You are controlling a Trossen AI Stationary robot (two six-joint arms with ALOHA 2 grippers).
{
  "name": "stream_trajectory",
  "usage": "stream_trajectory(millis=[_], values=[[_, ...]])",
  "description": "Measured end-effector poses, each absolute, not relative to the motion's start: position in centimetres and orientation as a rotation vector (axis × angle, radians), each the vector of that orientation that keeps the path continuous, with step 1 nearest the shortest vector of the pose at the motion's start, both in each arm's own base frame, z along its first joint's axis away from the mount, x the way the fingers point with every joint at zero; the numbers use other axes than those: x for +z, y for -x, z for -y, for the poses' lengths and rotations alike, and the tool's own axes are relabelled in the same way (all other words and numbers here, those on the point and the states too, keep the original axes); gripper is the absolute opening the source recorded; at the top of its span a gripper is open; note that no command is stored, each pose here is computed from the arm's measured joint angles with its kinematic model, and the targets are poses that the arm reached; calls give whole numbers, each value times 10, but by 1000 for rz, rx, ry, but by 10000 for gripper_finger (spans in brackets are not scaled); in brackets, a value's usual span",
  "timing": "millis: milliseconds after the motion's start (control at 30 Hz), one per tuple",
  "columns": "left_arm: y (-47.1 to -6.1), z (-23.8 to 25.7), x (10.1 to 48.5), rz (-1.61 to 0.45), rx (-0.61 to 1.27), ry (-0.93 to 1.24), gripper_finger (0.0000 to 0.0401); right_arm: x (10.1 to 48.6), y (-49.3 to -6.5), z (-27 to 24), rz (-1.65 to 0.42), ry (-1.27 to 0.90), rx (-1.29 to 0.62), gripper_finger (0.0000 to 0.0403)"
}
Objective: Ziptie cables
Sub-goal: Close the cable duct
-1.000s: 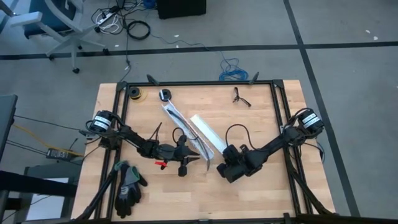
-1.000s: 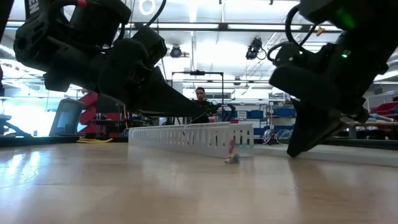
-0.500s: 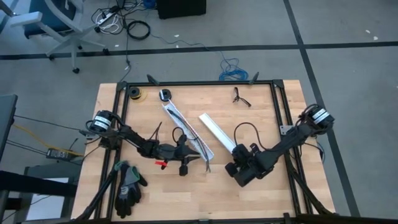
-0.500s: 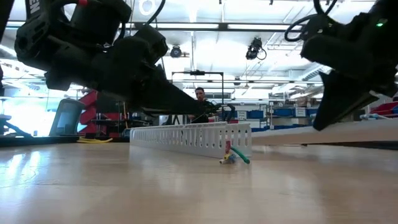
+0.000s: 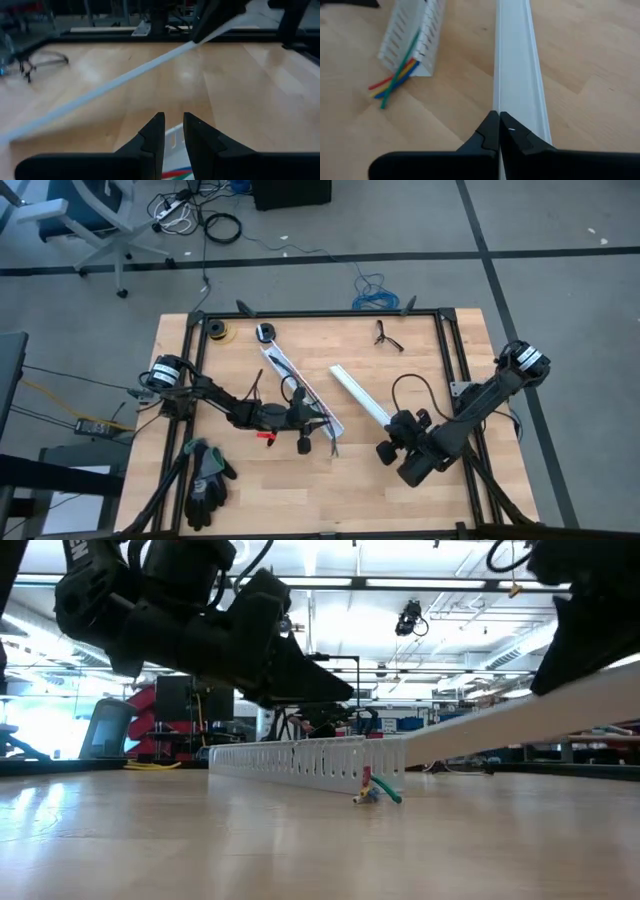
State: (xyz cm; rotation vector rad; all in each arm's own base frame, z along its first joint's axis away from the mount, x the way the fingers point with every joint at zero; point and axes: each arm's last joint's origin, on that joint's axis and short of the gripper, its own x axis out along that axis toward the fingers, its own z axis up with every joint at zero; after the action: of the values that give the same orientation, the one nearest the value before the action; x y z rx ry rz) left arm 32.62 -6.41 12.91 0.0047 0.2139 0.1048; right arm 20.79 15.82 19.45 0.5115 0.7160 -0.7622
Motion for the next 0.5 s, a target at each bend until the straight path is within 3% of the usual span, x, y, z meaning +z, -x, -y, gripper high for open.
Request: stream_trajectory(millis=[333,500], values=[[-333,64,133,-244,149,-185,82,203,-202,-160,-696,-522,-733,0],[-335,64,130,-315,148,-223,109,203,-200,-161,-703,-506,-731,0]])
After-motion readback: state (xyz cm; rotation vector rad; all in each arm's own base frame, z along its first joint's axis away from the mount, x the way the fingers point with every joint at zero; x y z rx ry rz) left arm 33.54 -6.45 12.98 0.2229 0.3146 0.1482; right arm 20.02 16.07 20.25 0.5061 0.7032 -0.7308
